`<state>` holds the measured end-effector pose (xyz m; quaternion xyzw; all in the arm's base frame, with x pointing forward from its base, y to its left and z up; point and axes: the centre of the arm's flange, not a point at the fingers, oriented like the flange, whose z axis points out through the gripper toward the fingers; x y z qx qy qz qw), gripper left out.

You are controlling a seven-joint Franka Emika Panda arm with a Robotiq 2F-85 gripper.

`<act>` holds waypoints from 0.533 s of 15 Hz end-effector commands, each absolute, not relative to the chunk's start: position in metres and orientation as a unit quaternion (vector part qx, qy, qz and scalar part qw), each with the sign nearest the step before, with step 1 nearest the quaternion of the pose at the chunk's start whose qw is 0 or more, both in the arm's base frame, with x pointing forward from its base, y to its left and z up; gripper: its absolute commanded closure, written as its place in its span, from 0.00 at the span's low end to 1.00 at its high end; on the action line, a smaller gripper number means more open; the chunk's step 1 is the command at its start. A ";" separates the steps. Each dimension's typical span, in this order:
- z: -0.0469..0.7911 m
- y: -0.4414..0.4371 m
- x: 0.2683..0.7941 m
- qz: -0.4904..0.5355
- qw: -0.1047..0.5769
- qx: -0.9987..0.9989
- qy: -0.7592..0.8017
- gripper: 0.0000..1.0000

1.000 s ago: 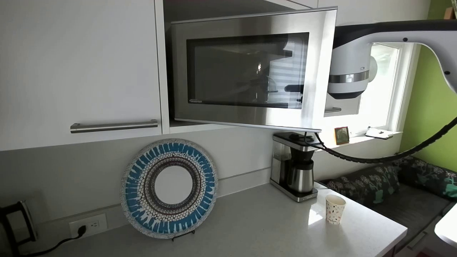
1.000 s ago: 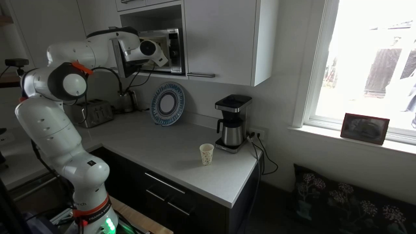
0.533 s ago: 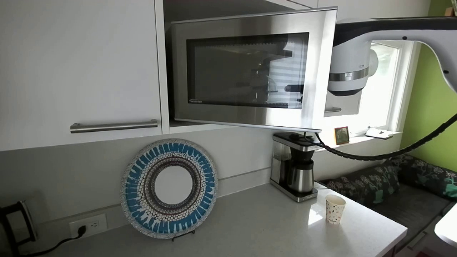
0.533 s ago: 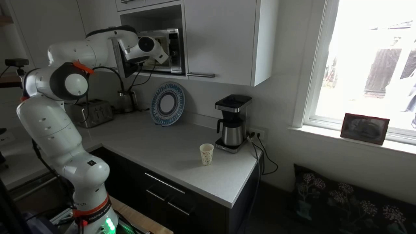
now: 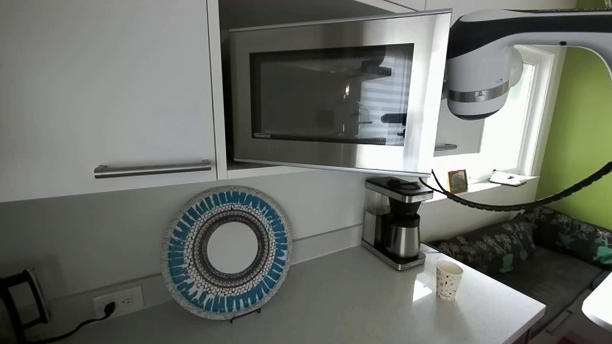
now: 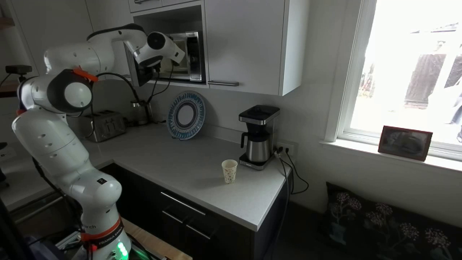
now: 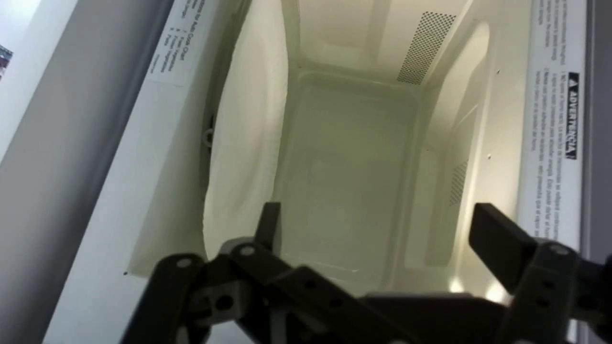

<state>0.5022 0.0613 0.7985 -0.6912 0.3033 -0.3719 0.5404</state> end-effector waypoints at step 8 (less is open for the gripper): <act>0.807 0.019 0.435 -0.534 0.399 -0.737 0.112 0.00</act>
